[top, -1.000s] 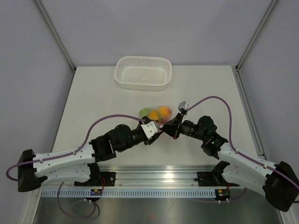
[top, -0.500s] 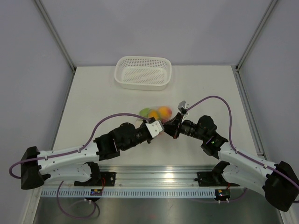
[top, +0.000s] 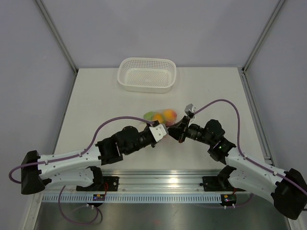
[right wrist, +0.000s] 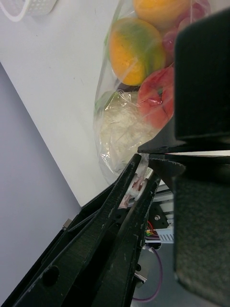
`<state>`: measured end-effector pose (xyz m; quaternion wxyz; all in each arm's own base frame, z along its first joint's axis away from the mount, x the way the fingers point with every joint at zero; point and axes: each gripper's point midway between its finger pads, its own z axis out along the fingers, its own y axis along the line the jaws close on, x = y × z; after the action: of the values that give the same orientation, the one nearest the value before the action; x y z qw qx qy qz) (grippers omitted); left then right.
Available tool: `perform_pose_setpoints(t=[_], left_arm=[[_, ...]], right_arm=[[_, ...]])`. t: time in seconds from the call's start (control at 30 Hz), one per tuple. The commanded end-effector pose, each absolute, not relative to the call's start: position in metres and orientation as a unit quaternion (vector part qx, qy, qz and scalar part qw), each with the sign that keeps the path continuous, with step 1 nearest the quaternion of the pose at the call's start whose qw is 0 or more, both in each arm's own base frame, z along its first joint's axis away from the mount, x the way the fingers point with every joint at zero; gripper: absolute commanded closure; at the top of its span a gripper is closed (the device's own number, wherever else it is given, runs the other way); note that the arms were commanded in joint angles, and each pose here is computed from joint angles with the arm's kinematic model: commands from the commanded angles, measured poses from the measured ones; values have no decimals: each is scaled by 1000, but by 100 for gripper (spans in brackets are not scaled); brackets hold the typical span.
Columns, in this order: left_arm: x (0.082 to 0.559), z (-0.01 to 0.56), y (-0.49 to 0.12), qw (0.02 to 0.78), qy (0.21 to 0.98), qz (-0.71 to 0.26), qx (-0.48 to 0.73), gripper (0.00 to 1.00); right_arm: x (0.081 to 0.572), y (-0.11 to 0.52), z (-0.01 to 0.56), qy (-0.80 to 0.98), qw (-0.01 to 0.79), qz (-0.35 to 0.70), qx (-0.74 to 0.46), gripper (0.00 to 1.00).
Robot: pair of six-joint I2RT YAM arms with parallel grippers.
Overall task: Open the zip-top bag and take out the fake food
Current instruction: Unzip the zipper food storage bag at the center of the board.
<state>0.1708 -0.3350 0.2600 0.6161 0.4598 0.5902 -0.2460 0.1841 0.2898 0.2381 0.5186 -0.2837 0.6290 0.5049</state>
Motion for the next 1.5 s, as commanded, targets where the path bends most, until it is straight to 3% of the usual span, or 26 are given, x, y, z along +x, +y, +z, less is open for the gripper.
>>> perform_pose_setpoints(t=[0.0, 0.87, 1.47], left_arm=[[173, 281, -333, 634, 582, -250, 443, 97], [178, 254, -329, 600, 619, -236, 449, 100], [173, 243, -329, 571, 637, -237, 461, 100]], right_arm=[[172, 285, 288, 562, 568, 532, -282, 100], [173, 239, 311, 535, 652, 500, -196, 100], [204, 185, 307, 559, 715, 416, -62, 100]])
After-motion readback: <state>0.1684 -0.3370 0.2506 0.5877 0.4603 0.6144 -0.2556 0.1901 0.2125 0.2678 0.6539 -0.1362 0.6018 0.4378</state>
